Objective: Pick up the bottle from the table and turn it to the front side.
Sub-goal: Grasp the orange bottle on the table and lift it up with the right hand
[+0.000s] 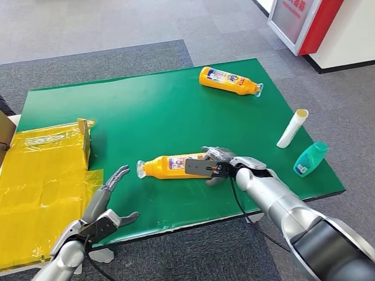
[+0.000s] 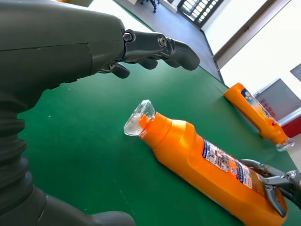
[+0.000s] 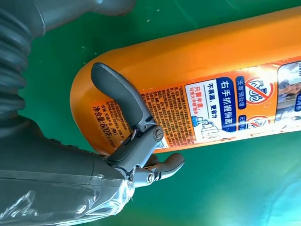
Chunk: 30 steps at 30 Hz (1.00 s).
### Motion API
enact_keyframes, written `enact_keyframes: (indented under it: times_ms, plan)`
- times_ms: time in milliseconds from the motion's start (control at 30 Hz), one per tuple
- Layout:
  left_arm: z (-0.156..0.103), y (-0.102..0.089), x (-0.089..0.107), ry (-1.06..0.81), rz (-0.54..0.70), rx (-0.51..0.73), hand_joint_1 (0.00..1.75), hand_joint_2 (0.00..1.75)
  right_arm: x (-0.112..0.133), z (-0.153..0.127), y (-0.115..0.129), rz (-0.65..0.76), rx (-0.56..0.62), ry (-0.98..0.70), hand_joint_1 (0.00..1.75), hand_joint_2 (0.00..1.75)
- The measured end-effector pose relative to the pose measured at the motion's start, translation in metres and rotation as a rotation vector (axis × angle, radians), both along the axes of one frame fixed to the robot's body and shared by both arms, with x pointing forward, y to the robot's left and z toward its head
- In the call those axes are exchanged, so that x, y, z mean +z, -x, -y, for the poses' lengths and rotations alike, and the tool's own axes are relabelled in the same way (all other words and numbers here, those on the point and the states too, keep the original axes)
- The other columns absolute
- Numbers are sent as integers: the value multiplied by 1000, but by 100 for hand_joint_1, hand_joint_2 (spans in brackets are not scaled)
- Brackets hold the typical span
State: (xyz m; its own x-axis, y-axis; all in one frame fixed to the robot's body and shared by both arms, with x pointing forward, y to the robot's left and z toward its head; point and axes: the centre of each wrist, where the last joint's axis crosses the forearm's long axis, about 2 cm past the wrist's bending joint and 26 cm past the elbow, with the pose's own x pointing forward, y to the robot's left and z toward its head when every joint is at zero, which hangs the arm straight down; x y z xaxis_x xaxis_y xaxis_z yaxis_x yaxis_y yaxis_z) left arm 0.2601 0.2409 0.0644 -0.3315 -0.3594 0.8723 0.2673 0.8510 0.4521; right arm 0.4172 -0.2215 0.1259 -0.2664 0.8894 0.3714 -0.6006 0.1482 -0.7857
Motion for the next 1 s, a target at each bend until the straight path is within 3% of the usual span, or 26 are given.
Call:
enact_keyframes:
  times_ms: [67, 200, 1000]
  plan:
    - [0, 0, 0, 0, 0, 0, 0, 175, 0, -1, 0, -1, -1, -3, 0, 175]
    - [0, 0, 0, 0, -1, 0, 0, 175, 0, -2, 0, 2, -2, -9, 175, 175]
    - [1, 0, -1, 6, -1, 0, 0, 175, 0, -2, 0, 63, -8, -15, 175, 175]
